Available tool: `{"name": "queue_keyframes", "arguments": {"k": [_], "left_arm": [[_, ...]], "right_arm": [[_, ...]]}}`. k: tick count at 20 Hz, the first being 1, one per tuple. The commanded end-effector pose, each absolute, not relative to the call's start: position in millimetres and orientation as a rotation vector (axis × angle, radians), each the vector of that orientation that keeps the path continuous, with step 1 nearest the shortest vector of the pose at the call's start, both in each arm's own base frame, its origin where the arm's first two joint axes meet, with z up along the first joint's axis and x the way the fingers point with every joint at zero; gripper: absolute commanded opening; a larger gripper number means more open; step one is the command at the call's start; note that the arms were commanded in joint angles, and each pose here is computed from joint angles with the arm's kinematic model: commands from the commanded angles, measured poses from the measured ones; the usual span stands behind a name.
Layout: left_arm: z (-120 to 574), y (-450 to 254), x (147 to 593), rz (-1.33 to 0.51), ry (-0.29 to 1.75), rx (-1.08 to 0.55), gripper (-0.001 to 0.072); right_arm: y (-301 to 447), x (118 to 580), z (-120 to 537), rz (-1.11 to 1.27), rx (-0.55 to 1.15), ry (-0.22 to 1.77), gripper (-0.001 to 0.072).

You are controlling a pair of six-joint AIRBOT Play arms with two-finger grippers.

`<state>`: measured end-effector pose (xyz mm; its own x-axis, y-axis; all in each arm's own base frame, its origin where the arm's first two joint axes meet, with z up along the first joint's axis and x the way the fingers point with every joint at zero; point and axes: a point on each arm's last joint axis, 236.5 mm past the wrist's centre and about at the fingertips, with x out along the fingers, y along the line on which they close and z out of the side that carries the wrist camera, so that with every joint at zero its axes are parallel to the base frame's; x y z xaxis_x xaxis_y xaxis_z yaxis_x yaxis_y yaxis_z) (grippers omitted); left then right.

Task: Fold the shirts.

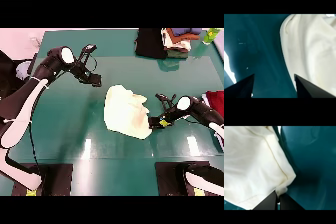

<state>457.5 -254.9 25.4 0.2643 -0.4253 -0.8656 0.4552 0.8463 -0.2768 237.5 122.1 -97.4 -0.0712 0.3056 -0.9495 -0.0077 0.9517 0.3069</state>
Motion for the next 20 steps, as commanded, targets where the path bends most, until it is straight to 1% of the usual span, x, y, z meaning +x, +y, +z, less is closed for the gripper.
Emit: {"name": "queue_keyframes", "arguments": {"k": [1, 3, 7, 13, 14, 15, 16, 17, 18, 19, 20], "left_arm": [[18.9, -274.0, 475.4, -0.627, 1.097, -0.04, 0.059], [0.0, -282.0, 481.5, -0.635, 1.108, -0.075, 0.0589], [-46.2, -295.0, 473.2, -0.648, 1.206, -0.115, 0.0589], [-71.1, -321.2, 462.6, -0.677, 1.219, -0.076, 0.0587], [-72.5, -321.3, 462.5, -0.675, 1.222, -0.078, 0.0564], [-72.3, -321.6, 462.3, -0.676, 1.222, -0.08, 0.0475], [-71.6, -322.2, 462.2, -0.672, 1.225, -0.09, 0.0475], [-70.3, -322.1, 461.8, -0.666, 1.23, -0.1, 0.0437], [-67.3, -320.9, 460.8, -0.668, 1.233, -0.103, 0.015], [-61.0, -319.9, 462.3, -0.675, 1.22, -0.099, 0.0033], [-51.0, -317.6, 467.1, -0.678, 1.196, -0.09, 0.0024]], "right_arm": [[126.5, 241.5, -99.7, 0.262, 0.21, 1.623, 0.002], [126.3, 240.0, -99.6, 0.261, 0.21, 1.629, 0.0021], [126.3, 237.3, -99.4, 0.263, 0.21, 1.641, 0.0021], [126.5, 237.4, -99.0, 0.264, 0.211, 1.64, 0.0021], [126.5, 237.5, -99.0, 0.264, 0.211, 1.639, 0.0021], [126.5, 237.6, -99.0, 0.264, 0.211, 1.639, 0.002], [126.4, 237.8, -98.9, 0.264, 0.21, 1.638, 0.0021], [126.6, 238.2, -98.4, 0.264, 0.21, 1.636, 0.002], [126.8, 240.5, -96.0, 0.266, 0.211, 1.621, 0.0021], [127.5, 246.9, -90.3, 0.269, 0.213, 1.581, 0.0021], [128.1, 254.3, -81.6, 0.273, 0.216, 1.531, 0.002]]}}
